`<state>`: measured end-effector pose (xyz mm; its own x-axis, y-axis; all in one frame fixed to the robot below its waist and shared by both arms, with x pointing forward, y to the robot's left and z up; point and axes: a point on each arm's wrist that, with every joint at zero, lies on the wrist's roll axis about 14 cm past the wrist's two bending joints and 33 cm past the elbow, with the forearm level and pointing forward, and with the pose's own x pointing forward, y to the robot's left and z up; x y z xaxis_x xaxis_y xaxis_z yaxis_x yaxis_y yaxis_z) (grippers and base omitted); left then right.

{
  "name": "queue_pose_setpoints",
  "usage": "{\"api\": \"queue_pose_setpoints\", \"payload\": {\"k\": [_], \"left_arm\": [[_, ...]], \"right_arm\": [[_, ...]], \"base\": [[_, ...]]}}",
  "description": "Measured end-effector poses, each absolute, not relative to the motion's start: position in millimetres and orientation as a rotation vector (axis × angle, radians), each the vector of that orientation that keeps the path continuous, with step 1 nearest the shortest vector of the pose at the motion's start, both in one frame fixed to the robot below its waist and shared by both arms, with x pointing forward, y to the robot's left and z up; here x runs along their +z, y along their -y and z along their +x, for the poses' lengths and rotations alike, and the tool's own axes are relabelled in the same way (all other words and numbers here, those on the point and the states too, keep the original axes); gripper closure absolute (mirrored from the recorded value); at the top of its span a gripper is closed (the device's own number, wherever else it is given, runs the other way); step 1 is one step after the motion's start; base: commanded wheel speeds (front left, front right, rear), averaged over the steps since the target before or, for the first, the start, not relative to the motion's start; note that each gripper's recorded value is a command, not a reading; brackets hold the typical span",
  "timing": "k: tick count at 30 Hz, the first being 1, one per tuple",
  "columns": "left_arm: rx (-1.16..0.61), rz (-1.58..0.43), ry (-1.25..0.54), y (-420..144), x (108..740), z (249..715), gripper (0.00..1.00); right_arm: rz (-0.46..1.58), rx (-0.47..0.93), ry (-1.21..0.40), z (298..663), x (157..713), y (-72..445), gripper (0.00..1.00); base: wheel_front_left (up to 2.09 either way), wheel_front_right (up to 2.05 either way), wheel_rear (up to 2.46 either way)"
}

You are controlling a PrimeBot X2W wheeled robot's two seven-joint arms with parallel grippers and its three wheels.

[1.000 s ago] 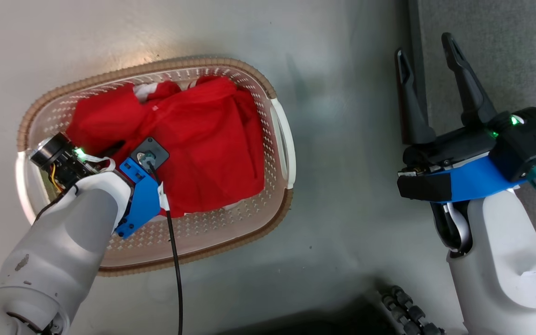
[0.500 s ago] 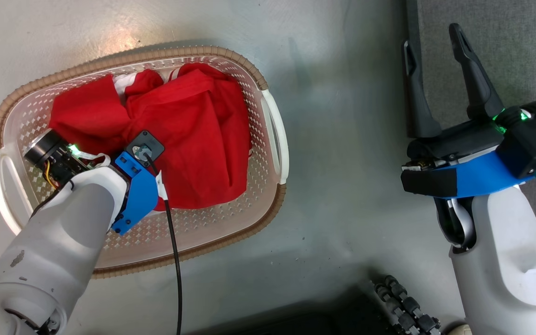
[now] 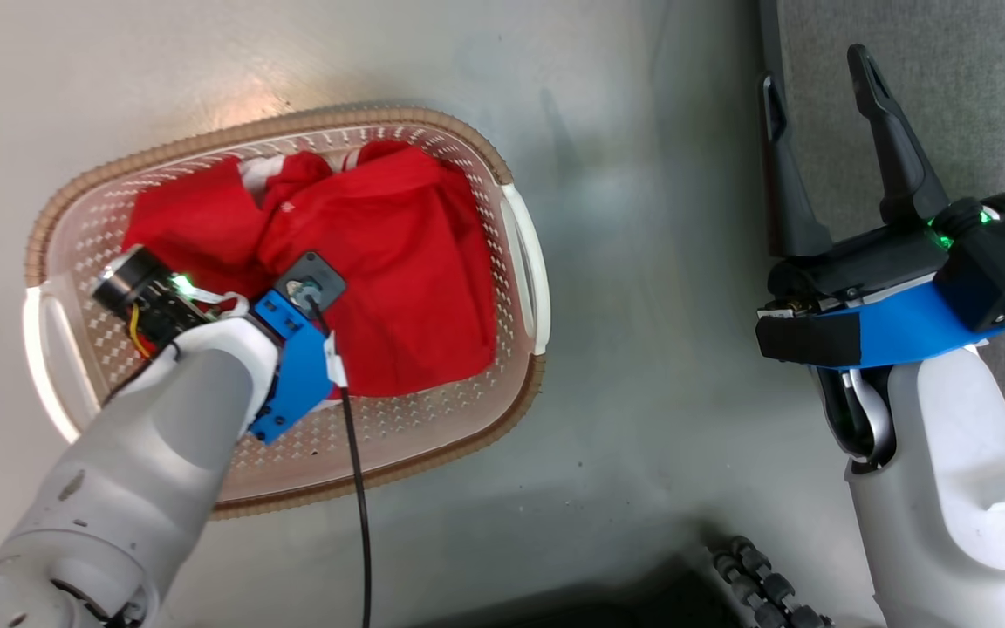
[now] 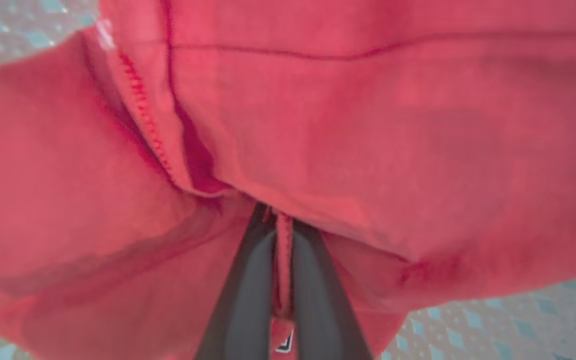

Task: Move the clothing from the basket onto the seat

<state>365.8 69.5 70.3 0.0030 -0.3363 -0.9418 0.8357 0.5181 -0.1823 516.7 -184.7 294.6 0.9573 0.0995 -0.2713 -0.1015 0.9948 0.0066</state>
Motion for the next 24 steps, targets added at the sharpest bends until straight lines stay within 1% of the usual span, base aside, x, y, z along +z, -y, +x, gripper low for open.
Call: {"api": "queue_pose_setpoints", "payload": {"k": [6,12,24], "left_arm": [[-0.994,0.457,-1.185,-52,91,369,1.0],[-1.003,0.375,-1.079,-27,120,375,1.0],[-0.964,0.264,-0.891,-7,183,389,1.0]], "right_arm": [[-0.001,0.112,-0.248,519,308,179,0.0],[0.002,0.124,-0.219,521,324,175,0.0],[0.007,0.157,-0.164,515,360,164,0.0]], "base": [[0.0,0.0,0.0],[0.0,0.0,0.0],[0.0,0.0,0.0]]}}
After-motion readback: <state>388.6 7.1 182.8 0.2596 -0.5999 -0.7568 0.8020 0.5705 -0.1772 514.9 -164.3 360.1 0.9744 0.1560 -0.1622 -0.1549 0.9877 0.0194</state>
